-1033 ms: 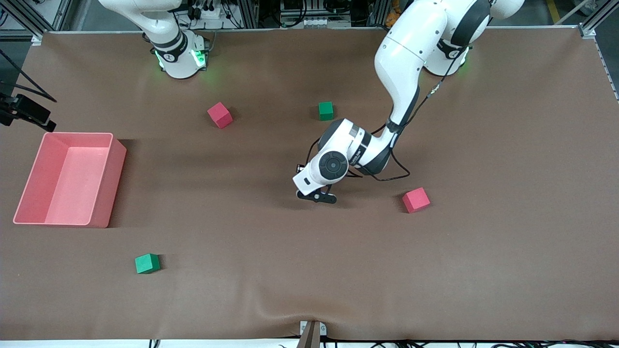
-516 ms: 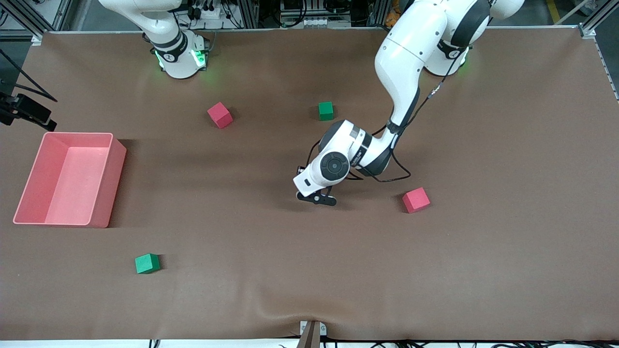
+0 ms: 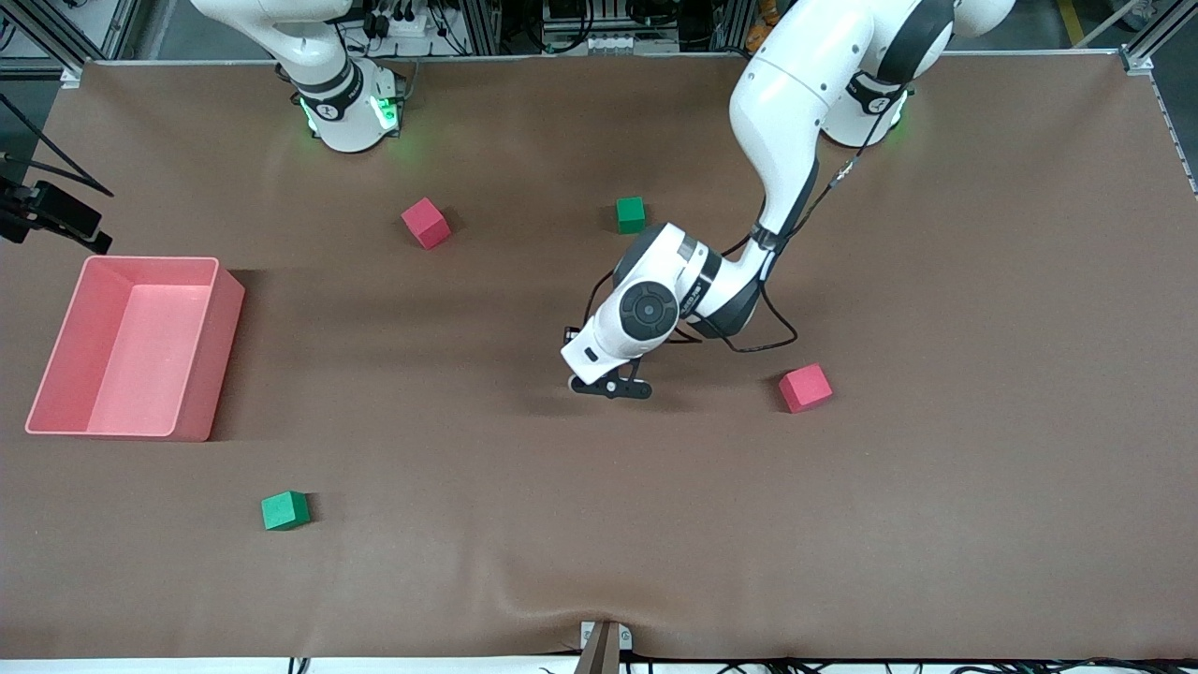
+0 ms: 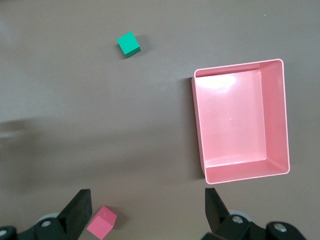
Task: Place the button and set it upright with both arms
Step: 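Lift and rotate the button upright with the left gripper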
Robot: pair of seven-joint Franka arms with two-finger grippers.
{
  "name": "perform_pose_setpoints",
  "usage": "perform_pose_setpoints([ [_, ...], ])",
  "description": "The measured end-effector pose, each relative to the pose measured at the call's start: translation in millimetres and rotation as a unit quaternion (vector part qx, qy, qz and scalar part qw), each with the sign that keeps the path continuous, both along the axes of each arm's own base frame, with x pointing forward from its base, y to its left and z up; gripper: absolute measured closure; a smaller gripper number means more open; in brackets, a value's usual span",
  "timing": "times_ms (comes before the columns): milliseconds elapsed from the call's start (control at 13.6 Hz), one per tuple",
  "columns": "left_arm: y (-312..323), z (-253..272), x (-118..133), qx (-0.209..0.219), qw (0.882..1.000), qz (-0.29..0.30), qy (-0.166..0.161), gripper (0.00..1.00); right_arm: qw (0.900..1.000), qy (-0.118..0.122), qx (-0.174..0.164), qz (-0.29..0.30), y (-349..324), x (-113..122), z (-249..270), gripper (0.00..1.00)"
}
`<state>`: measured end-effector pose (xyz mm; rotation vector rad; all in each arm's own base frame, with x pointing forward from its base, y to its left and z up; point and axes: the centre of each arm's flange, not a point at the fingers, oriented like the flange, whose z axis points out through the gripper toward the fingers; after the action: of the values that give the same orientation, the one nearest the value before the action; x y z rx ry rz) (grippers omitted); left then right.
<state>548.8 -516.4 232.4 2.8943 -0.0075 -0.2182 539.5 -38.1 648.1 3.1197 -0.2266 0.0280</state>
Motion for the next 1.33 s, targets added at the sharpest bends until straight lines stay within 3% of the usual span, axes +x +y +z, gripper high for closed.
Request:
perform_pose_setpoints([
  [295, -35.2, 31.8, -11.1, 0.001, 0.992, 0.083, -0.091, 0.58, 1.0, 0.002, 0.0, 0.009, 8.6, 0.1, -0.4, 0.0],
  [590, -60.2, 37.9, -26.9, 0.012, 0.969, 0.149, -0.197, 0.58, 1.0, 0.004, 0.0, 0.015, 15.5, 0.0, -0.8, 0.0],
  [885, -64.6, 17.0, -36.4, 0.044, 0.942, 0.171, -0.286, 0.58, 1.0, 0.011, 0.001, 0.01, 9.7, -1.8, -2.1, 0.0],
  [1107, -68.2, 0.1, -43.2, 0.043, 0.924, 0.19, -0.33, 0.58, 1.0, 0.012, 0.001, 0.011, 10.6, -1.8, -2.2, 0.0],
  [1328, -72.0, -10.4, -50.9, 0.049, 0.913, 0.168, -0.369, 0.58, 1.0, 0.012, 0.001, 0.011, 11.0, -1.8, -2.2, 0.0],
])
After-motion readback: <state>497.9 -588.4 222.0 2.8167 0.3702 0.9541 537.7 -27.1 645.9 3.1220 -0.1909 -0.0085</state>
